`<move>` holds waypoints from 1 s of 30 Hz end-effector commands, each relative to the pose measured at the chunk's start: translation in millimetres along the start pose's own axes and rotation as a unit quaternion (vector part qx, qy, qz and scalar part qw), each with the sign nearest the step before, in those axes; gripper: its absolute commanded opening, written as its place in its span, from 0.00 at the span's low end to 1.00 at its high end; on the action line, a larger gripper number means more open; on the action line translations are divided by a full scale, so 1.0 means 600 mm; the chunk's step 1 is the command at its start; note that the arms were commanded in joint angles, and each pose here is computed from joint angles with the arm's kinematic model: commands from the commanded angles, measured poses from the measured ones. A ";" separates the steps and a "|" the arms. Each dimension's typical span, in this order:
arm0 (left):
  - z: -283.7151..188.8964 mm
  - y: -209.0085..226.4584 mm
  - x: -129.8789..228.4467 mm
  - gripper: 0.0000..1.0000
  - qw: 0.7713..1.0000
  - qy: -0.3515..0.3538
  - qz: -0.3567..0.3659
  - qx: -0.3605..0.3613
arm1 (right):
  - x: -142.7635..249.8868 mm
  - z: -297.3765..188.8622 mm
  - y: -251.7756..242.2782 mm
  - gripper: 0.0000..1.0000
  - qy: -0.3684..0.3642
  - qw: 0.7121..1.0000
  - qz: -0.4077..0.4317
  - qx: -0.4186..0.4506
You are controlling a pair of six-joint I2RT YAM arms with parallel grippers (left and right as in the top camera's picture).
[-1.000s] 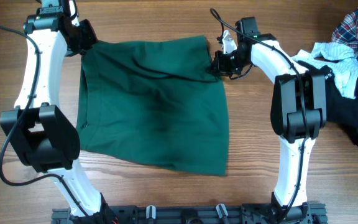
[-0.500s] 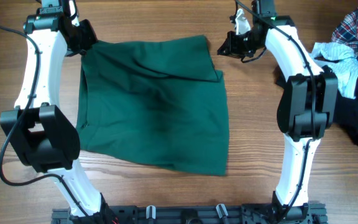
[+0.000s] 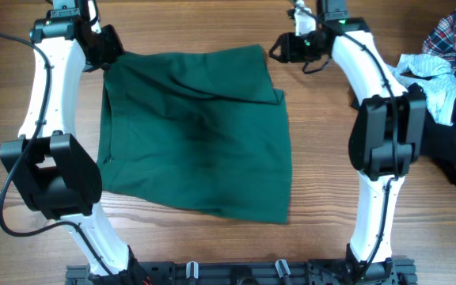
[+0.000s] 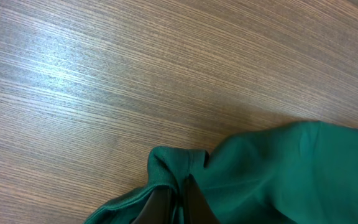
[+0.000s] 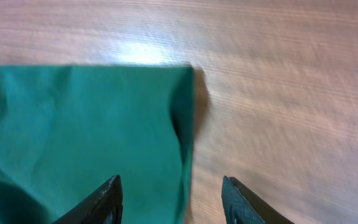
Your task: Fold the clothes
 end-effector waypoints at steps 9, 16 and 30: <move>-0.025 -0.001 -0.010 0.04 1.000 -0.018 0.005 -0.004 | 0.031 0.099 0.007 0.44 0.022 0.999 -0.018 0.018; -0.024 -0.001 -0.010 0.04 1.000 -0.018 0.005 -0.004 | 0.027 0.104 -0.005 0.44 0.014 0.999 -0.021 0.033; -0.024 -0.001 -0.010 0.04 1.000 -0.018 0.005 -0.004 | 0.044 0.129 -0.006 0.44 0.029 0.999 -0.016 0.013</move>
Point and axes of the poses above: each gripper's point midway between its finger pads, its own z axis out along the fingers, its own y axis along the line the jaws close on, x = y × z, the point moved 1 cm from there along -z, back along the fingers, and after that the axes turned 8 degrees about z, right-handed, at the moved point
